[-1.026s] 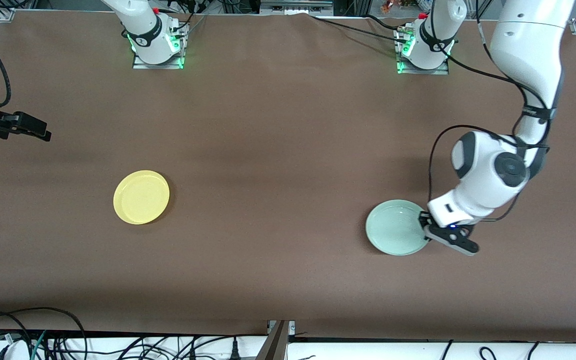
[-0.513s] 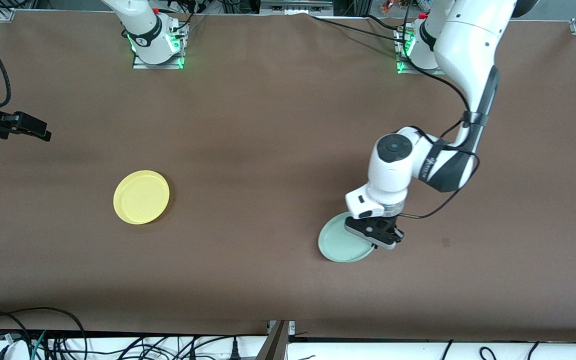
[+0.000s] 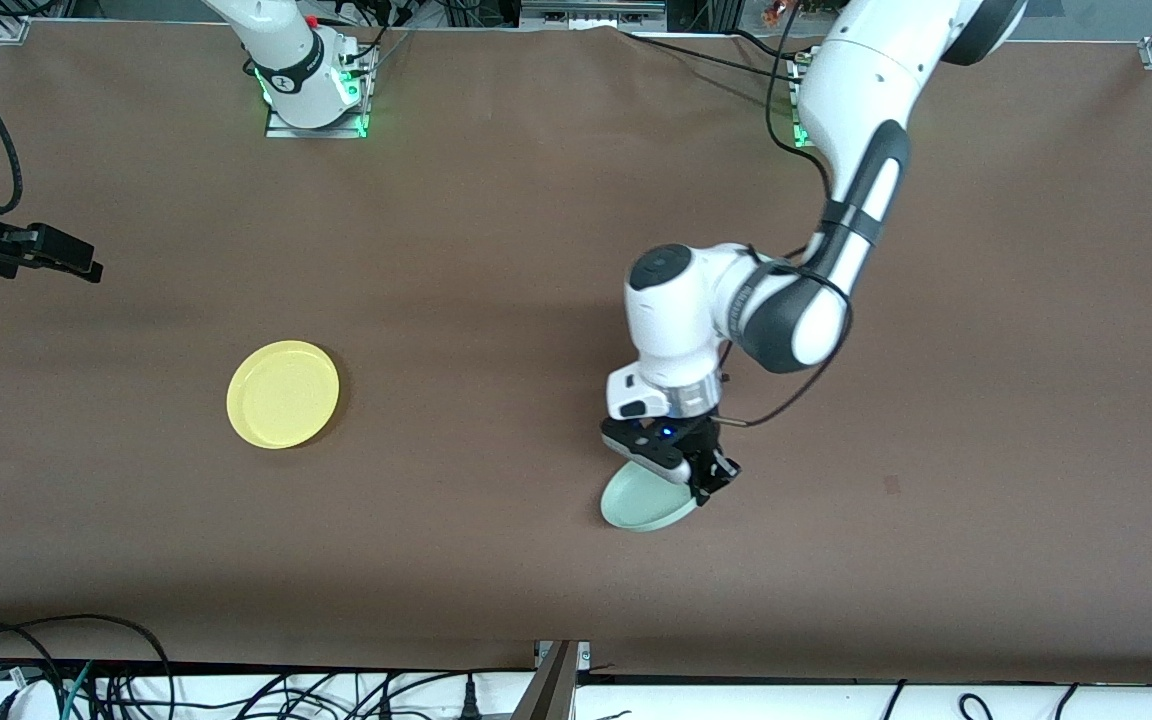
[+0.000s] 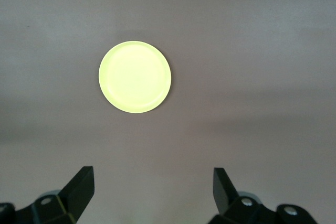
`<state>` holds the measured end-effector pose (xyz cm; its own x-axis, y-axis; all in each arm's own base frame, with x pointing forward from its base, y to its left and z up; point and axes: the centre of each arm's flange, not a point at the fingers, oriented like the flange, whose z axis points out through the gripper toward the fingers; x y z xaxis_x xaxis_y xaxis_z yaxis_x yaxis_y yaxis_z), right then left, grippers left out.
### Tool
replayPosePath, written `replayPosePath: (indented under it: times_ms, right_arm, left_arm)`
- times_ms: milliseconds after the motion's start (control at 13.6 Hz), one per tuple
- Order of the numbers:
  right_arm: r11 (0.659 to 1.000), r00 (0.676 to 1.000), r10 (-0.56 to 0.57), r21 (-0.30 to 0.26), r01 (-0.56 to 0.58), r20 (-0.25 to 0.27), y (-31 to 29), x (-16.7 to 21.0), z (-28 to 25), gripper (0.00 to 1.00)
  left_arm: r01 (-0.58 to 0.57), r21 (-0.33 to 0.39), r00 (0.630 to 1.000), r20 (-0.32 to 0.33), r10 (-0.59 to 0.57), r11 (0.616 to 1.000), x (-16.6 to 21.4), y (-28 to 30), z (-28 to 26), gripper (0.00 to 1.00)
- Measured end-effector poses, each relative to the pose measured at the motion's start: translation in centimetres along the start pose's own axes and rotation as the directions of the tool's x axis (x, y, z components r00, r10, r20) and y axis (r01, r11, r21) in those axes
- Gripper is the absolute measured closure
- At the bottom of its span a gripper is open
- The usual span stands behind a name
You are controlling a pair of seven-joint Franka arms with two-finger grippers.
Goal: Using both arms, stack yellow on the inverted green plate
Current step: 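Lift the green plate with the left gripper and flip it over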
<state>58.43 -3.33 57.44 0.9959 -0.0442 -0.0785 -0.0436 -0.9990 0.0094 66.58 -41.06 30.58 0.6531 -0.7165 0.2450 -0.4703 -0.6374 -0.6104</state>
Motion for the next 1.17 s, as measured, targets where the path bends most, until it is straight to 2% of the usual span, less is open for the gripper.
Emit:
replayPosePath:
  times_ms: [147,293,440,806,1099,1172]
  right_arm:
    - [1.000,1.000,0.000,0.000,0.000,0.000,0.0,0.0,0.0,0.00]
    - [1.000,1.000,0.000,0.000,0.000,0.005,0.0,-0.1,0.1,0.00]
    - [1.000,1.000,0.001,0.000,-0.001,0.006,0.1,-0.1,0.1,0.00]
    - [1.000,1.000,-0.002,0.000,0.002,0.009,-0.1,-0.1,0.1,0.00]
    - [1.000,1.000,-0.002,0.000,0.002,0.010,-0.1,-0.1,0.1,0.00]
    - [1.000,1.000,-0.002,0.000,0.002,0.010,-0.1,-0.1,0.1,0.00]
  left_arm:
    - [-0.071,0.132,0.997,-0.009,0.073,0.989,1.4,2.0,-2.1,0.97]
    - [-0.145,0.239,0.989,-0.007,0.151,0.960,2.0,3.7,-3.4,0.97]
    - [-0.201,0.305,0.976,-0.015,0.216,0.931,2.3,5.4,-4.0,0.97]
    - [-0.294,0.369,0.948,-0.004,0.318,0.882,1.9,9.5,-2.9,0.97]
    - [-0.288,0.372,0.952,0.011,0.306,0.882,1.0,12.9,-2.0,0.97]
    - [-0.272,0.392,0.956,0.007,0.293,0.879,1.0,13.6,-2.3,0.97]
